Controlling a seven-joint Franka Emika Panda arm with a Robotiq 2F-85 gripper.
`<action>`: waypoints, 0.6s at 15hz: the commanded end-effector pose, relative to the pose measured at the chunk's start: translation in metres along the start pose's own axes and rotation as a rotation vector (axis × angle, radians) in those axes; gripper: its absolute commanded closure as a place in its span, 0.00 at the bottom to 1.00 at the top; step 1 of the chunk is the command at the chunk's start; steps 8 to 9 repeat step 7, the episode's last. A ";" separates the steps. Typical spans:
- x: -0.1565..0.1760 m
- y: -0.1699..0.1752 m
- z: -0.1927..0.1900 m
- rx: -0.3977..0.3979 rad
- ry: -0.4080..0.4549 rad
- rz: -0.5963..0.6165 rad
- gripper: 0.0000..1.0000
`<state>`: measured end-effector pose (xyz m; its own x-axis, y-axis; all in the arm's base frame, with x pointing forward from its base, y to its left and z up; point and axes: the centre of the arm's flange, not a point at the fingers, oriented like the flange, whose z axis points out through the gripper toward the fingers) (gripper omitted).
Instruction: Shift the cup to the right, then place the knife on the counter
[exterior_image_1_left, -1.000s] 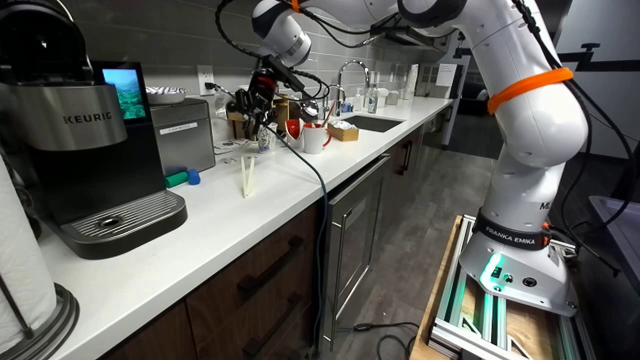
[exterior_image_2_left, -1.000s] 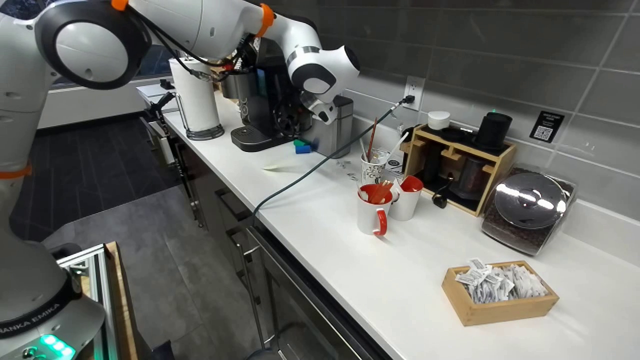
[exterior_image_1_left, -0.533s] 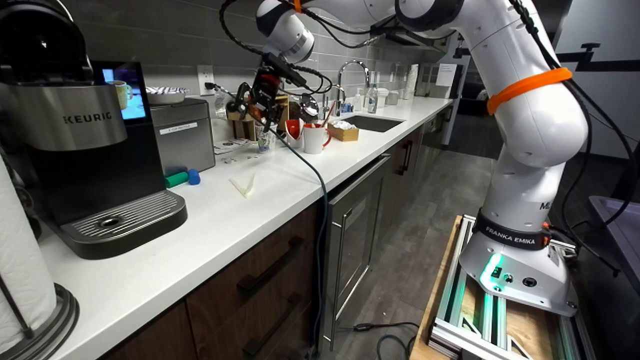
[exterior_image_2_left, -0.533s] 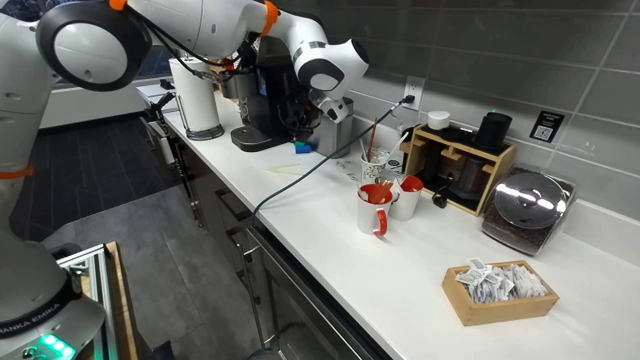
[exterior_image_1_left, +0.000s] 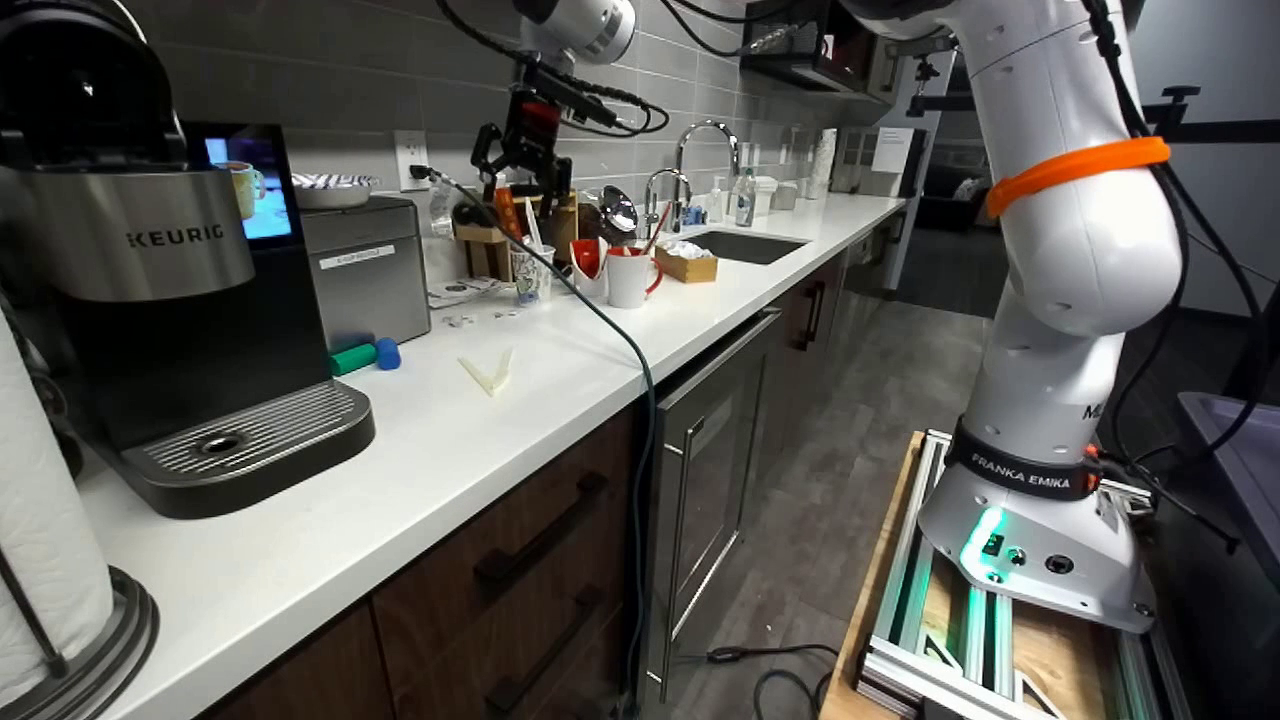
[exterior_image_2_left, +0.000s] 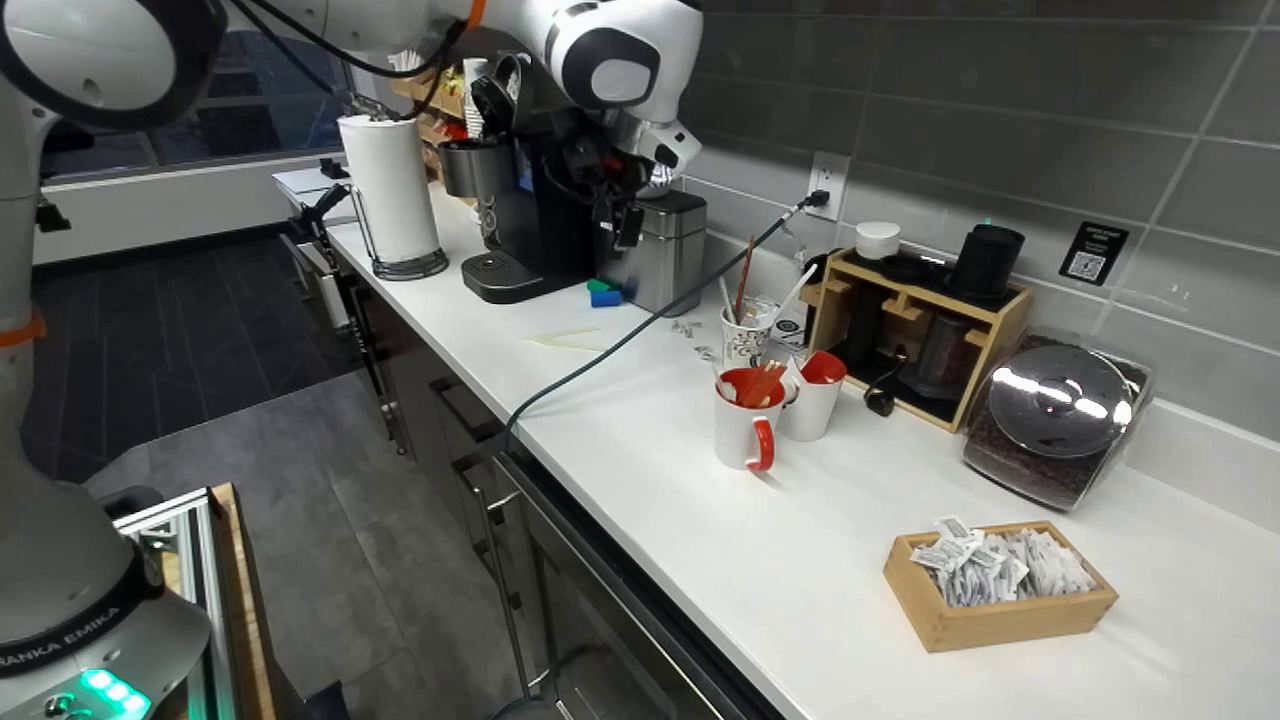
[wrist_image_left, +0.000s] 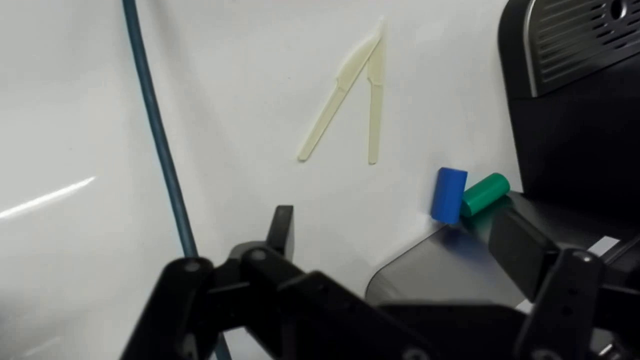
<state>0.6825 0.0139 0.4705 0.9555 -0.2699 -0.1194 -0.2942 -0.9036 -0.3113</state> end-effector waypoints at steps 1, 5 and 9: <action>-0.044 -0.002 -0.007 -0.161 0.102 0.001 0.00; -0.065 0.010 -0.017 -0.166 0.154 -0.104 0.00; -0.040 -0.004 -0.023 -0.167 0.124 -0.070 0.00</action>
